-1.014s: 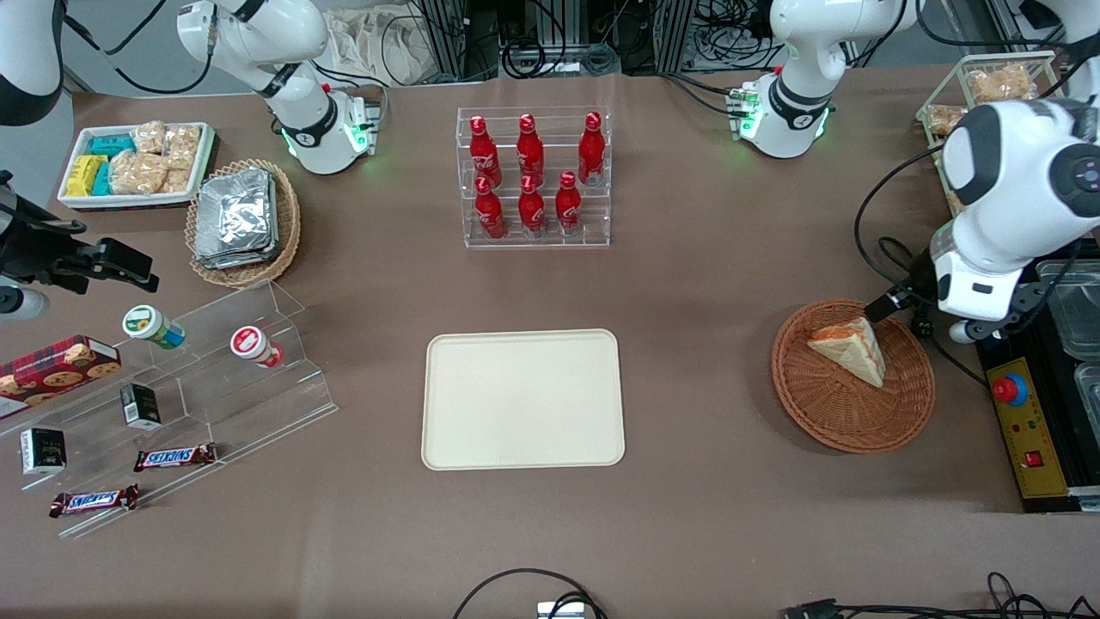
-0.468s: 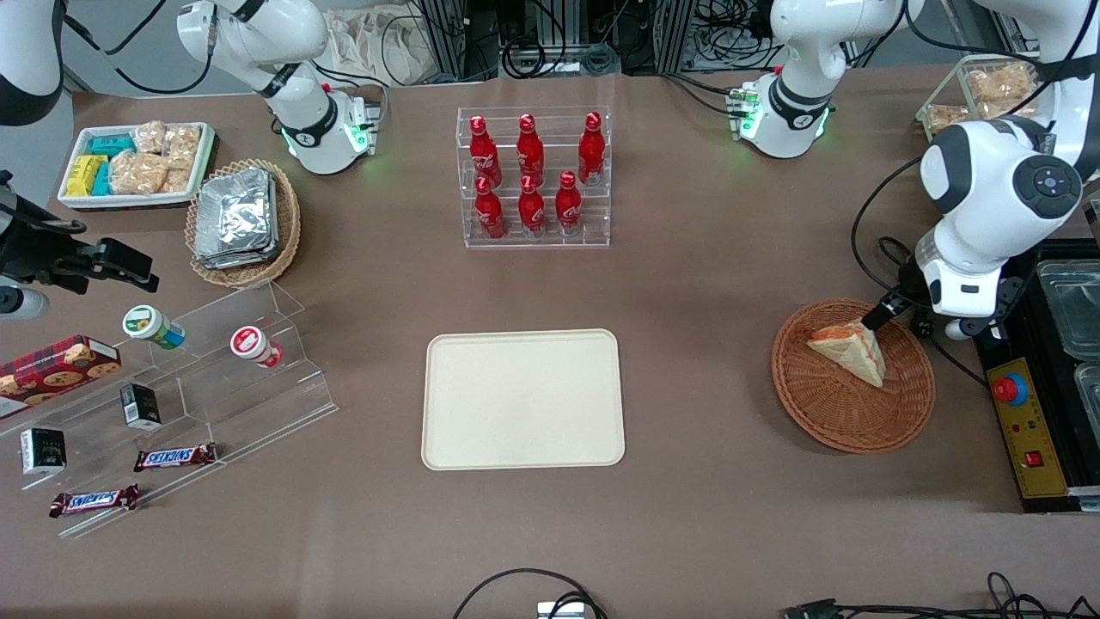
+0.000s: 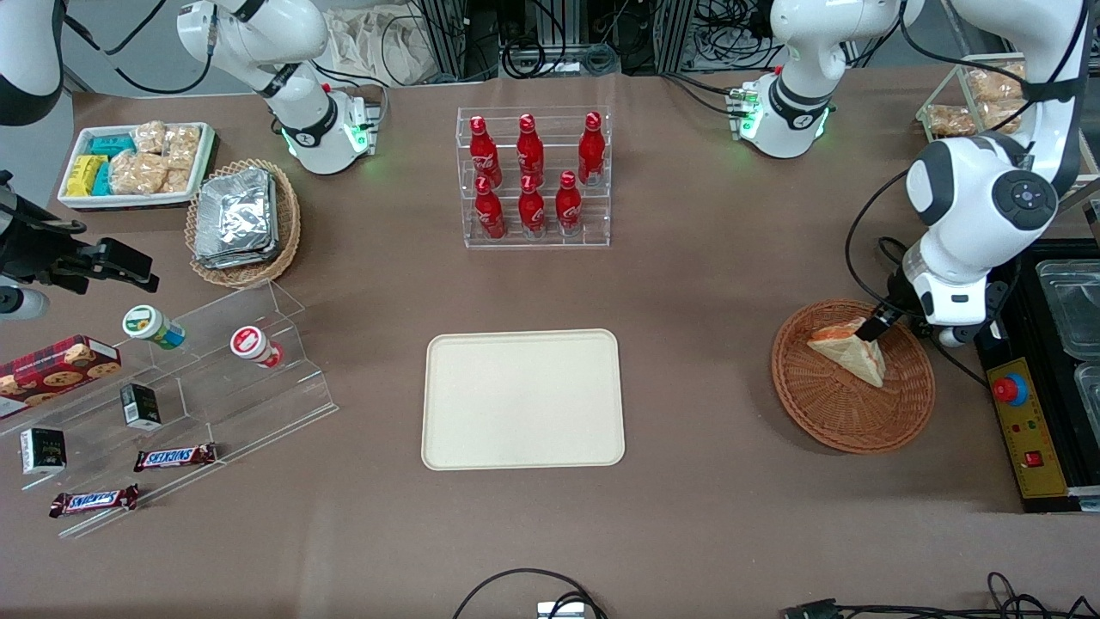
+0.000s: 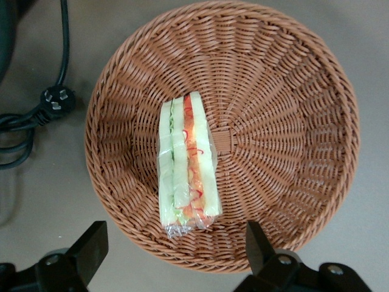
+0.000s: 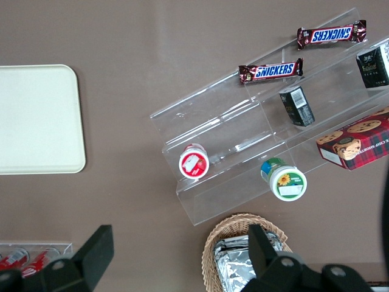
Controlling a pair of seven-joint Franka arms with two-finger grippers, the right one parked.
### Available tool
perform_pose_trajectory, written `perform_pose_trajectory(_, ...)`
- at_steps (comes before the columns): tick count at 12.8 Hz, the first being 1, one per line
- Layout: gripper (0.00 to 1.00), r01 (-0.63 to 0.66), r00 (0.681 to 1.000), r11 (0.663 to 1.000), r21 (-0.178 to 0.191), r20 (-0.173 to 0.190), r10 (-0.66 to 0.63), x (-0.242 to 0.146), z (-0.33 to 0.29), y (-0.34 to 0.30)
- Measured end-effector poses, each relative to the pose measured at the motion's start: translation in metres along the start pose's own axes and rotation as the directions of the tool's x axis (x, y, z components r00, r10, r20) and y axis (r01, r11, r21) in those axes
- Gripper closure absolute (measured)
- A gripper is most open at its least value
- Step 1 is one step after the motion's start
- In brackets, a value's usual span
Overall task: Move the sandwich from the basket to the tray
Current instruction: 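Move the open left gripper down over the wrapped sandwich in the basket, then close the left gripper on the wrapped sandwich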
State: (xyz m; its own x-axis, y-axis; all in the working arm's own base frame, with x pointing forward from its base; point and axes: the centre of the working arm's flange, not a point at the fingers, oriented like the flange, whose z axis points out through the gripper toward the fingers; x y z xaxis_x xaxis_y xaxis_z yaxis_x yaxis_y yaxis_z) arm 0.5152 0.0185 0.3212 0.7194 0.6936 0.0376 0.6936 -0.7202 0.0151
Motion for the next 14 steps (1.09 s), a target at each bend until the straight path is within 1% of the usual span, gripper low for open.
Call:
perform_pose_trajectory(7,0.0,0.047,0.999,0.999,-0.011,0.0,-0.047,0.003,0.035,0.004)
perform_pose_trajectory(9,0.0,0.067,0.998,0.998,-0.02,-0.004,-0.068,0.004,0.048,0.006)
perform_pose_trajectory(14,0.0,0.079,0.997,0.997,-0.026,-0.001,-0.079,0.004,0.072,0.008)
